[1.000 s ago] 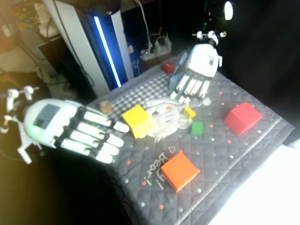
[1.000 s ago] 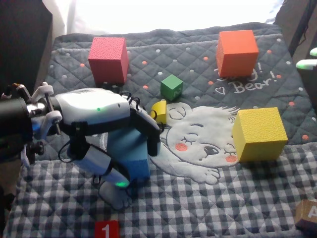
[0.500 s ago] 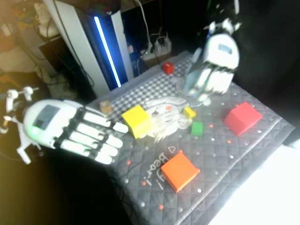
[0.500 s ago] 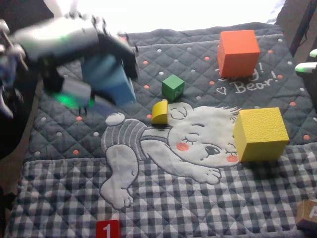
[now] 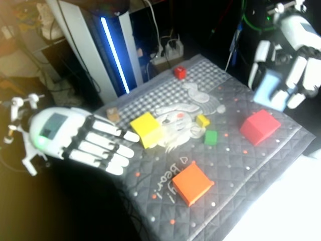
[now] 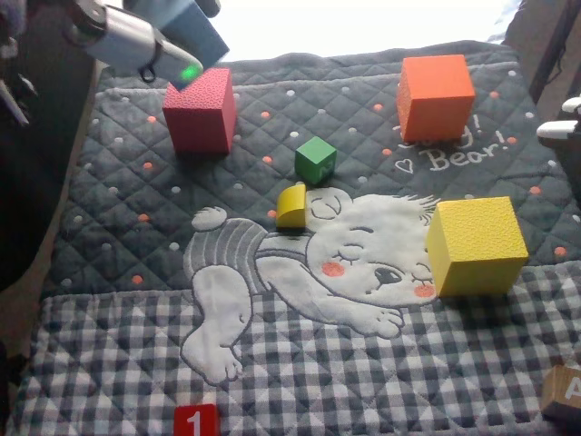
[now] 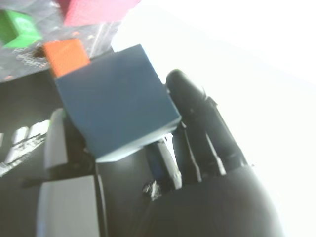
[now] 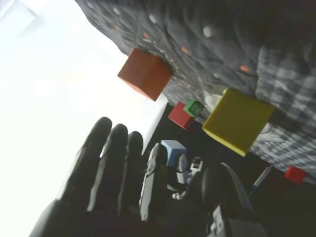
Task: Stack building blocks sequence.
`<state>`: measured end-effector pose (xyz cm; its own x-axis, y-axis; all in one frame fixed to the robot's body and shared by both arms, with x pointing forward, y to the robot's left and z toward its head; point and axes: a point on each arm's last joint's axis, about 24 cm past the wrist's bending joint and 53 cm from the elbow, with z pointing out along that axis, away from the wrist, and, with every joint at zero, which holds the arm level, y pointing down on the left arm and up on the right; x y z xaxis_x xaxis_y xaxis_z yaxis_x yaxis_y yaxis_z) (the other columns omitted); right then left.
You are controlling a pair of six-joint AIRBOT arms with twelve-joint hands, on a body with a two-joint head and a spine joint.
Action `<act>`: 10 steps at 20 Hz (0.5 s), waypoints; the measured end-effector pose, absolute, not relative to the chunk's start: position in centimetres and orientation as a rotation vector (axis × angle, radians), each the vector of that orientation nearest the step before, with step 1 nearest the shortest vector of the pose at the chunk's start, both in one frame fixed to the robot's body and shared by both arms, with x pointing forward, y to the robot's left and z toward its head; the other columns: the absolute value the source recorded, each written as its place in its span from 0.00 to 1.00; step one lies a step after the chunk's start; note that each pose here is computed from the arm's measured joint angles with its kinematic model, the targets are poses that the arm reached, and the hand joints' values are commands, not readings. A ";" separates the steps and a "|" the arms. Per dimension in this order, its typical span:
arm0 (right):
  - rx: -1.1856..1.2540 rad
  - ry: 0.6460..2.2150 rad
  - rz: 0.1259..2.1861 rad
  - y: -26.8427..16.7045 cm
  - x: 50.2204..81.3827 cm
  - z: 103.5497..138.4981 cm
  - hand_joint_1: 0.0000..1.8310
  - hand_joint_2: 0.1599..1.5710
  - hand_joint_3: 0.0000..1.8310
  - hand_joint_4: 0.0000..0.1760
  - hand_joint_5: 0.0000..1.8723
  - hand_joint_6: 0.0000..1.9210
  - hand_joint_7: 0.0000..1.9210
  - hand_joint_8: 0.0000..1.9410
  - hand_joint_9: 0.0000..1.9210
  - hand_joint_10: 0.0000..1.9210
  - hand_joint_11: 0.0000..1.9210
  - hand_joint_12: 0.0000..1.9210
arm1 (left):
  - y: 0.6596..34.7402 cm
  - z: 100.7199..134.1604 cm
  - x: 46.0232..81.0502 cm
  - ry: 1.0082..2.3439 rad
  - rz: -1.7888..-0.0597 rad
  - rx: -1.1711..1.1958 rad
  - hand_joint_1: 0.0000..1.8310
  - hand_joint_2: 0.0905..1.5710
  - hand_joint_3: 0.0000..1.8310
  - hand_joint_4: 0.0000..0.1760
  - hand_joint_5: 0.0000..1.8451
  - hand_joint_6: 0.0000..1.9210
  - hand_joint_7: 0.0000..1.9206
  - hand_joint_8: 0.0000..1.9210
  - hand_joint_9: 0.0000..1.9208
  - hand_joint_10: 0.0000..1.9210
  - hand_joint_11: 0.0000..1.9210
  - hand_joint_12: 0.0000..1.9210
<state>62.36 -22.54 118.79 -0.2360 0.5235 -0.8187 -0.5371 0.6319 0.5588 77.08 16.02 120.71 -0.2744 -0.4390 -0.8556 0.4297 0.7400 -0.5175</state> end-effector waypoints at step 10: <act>-0.011 1.516 0.987 -22.5 62.4 118.7 0.26 0.78 0.00 0.82 0.19 0.00 0.17 0.00 0.17 0.00 0.09 0.20 | 16.1 118.2 79.1 1.735 -0.762 -0.046 0.82 0.64 0.00 0.00 0.65 0.21 0.55 0.41 0.59 0.44 0.43 0.75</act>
<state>62.39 -22.55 118.73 -0.2361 0.5236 -0.8186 -0.5365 0.6321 0.5591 79.12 16.15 118.20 -0.3180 -0.4103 -0.8547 0.3518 0.7861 -0.5083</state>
